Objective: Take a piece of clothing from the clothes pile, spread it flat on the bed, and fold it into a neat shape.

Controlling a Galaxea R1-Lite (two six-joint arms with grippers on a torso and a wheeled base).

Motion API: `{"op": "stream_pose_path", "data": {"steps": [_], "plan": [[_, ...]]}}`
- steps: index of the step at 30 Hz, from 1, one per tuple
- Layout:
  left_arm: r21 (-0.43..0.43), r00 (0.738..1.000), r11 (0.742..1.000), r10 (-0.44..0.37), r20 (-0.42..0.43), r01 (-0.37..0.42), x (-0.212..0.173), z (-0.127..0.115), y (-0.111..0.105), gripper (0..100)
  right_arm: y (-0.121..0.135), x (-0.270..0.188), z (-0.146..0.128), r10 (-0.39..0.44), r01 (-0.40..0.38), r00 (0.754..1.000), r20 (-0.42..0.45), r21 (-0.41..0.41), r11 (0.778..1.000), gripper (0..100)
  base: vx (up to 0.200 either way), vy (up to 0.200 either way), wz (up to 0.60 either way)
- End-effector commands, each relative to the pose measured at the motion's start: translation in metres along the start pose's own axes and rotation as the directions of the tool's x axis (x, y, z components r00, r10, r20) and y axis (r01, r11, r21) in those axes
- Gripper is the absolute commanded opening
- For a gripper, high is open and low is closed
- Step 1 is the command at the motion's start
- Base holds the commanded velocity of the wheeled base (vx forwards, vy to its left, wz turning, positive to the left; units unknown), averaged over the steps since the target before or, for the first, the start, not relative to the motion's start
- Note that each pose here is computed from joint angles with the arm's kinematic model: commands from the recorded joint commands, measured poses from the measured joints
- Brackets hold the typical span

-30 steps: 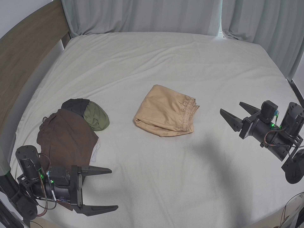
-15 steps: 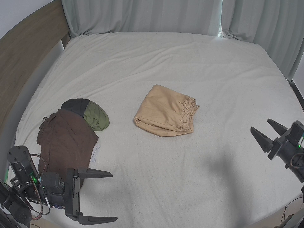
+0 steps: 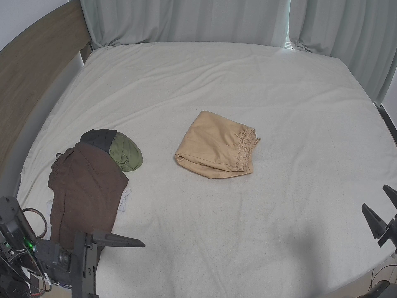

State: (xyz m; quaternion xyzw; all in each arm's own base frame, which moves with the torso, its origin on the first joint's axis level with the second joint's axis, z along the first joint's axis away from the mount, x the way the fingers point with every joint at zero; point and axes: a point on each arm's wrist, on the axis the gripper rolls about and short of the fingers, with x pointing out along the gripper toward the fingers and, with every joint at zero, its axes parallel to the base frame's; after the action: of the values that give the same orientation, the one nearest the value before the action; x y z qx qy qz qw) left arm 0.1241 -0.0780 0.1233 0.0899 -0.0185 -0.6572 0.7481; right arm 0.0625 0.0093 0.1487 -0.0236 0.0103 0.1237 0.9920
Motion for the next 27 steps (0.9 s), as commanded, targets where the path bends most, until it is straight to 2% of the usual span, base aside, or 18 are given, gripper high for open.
{"op": "stream_pose_path", "data": {"steps": [1,5,10,12,14,15,17,19,20,21,24,27], "plan": [[0.078,0.995,0.996,0.045,0.086,-0.052,-0.022,0.026,-0.029,100,0.009,-0.062,0.012,-0.057,0.068,0.978,0.2,-0.052,0.996,100,0.0,0.0,0.0],[0.038,0.987,0.994,0.095,0.126,-0.1,-0.031,0.034,-0.037,100,0.013,-0.078,0.0,-0.053,0.061,0.986,0.161,-0.045,0.997,100,0.0,0.0,0.0],[0.009,0.979,0.993,0.114,0.167,-0.117,-0.041,0.041,-0.051,100,0.016,-0.088,-0.014,-0.055,0.06,0.988,0.146,-0.036,0.998,100,0.0,0.0,0.0],[-0.06,0.971,0.988,0.149,0.186,-0.14,-0.053,0.043,-0.067,100,0.017,-0.092,-0.027,-0.057,0.061,0.99,0.132,-0.023,0.998,100,0.0,0.0,0.0],[-0.123,0.953,0.97,0.233,0.194,-0.212,-0.062,0.041,-0.079,100,0.018,-0.091,-0.041,-0.058,0.06,0.992,0.113,-0.01,0.998,100,0.0,0.0,0.0],[-0.153,0.936,0.95,0.298,0.189,-0.271,-0.067,0.037,-0.087,100,0.019,-0.09,-0.048,-0.067,0.068,0.992,0.103,-0.001,0.998,100,0.0,0.0,0.0],[-0.159,0.912,0.928,0.364,0.19,-0.337,-0.074,0.033,-0.098,100,0.019,-0.087,-0.061,-0.077,0.076,0.994,0.077,0.014,0.997,100,0.0,0.0,0.0],[-0.159,0.903,0.921,0.383,0.195,-0.356,-0.077,0.032,-0.104,100,0.019,-0.084,-0.069,-0.078,0.077,0.996,0.053,0.02,0.997,100,0.0,0.0,0.0],[-0.155,0.89,0.911,0.408,0.205,-0.382,-0.082,0.031,-0.114,100,0.018,-0.083,-0.068,-0.088,0.086,0.993,0.08,0.031,0.996,100,0.0,0.0,0.0],[-0.153,0.888,0.91,0.41,0.209,-0.385,-0.083,0.031,-0.115,100,0.018,-0.083,-0.068,-0.091,0.088,0.992,0.083,0.036,0.995,100,0.0,0.0,0.0],[-0.179,0.847,0.875,0.481,0.225,-0.449,-0.089,0.032,-0.13,100,0.016,-0.083,-0.068,-0.185,0.18,0.979,0.085,0.064,0.981,100,0.0,0.0,0.0],[-0.212,0.816,0.852,0.521,0.25,-0.479,-0.092,0.032,-0.14,100,0.016,-0.083,-0.067,-0.178,0.174,0.98,0.085,0.053,0.983,100,0.0,0.0,0.0]]}}
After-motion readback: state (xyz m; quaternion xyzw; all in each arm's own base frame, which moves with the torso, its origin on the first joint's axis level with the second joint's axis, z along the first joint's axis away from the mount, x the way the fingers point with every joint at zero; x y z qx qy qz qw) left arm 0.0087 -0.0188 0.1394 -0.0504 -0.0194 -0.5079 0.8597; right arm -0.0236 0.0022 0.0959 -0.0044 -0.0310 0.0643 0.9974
